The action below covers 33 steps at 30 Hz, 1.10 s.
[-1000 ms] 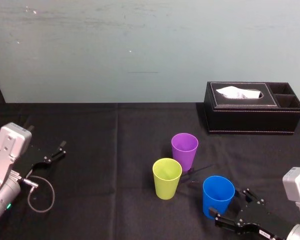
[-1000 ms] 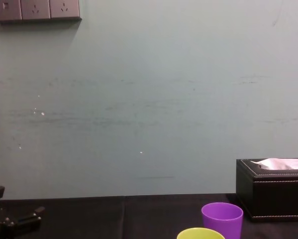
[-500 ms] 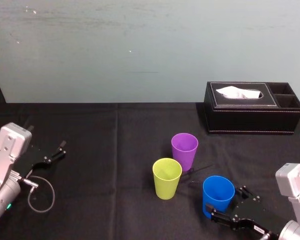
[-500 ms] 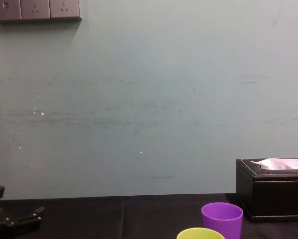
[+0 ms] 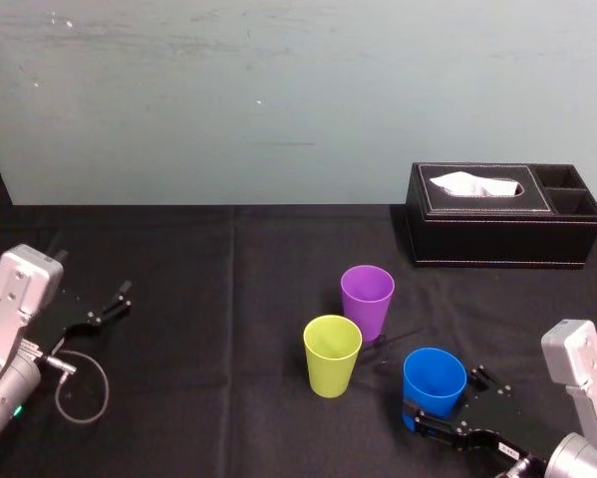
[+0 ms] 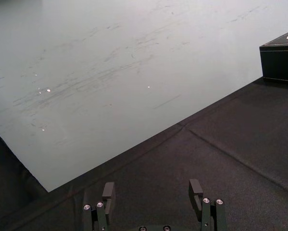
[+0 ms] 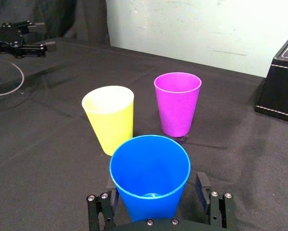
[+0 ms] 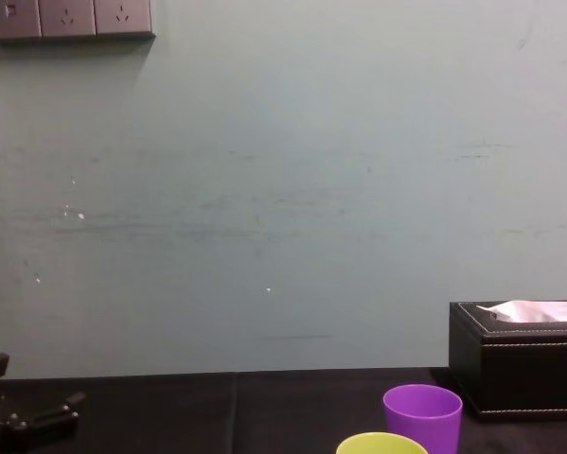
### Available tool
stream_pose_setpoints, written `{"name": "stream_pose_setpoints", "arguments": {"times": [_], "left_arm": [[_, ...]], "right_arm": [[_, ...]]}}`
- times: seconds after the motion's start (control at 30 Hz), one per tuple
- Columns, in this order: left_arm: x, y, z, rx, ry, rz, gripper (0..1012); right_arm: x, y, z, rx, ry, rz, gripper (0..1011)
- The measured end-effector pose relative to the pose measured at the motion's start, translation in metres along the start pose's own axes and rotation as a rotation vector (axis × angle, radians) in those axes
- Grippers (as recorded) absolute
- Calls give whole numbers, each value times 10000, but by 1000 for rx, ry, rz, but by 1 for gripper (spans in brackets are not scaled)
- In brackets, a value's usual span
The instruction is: Stack the three plastic cups sequentially using one hand.
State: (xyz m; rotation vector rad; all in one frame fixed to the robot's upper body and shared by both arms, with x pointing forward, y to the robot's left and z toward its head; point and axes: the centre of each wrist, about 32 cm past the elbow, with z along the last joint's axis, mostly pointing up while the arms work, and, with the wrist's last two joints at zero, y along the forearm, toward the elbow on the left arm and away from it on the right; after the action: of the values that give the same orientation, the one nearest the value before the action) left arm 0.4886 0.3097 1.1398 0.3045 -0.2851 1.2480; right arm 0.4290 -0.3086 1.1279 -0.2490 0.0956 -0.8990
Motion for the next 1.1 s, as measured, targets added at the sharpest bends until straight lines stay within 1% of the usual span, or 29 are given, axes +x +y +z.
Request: {"name": "stream_pose_setpoints", "arguments": {"times": [0.8,1.1], "left_arm": [[0,0,0,0,0,0,1000],[0,0,0,0,0,0,1000]], "right_arm": [[-27,88,-20,5,7,5,1003],[-38,125,-27,17,5,1,1003]]}}
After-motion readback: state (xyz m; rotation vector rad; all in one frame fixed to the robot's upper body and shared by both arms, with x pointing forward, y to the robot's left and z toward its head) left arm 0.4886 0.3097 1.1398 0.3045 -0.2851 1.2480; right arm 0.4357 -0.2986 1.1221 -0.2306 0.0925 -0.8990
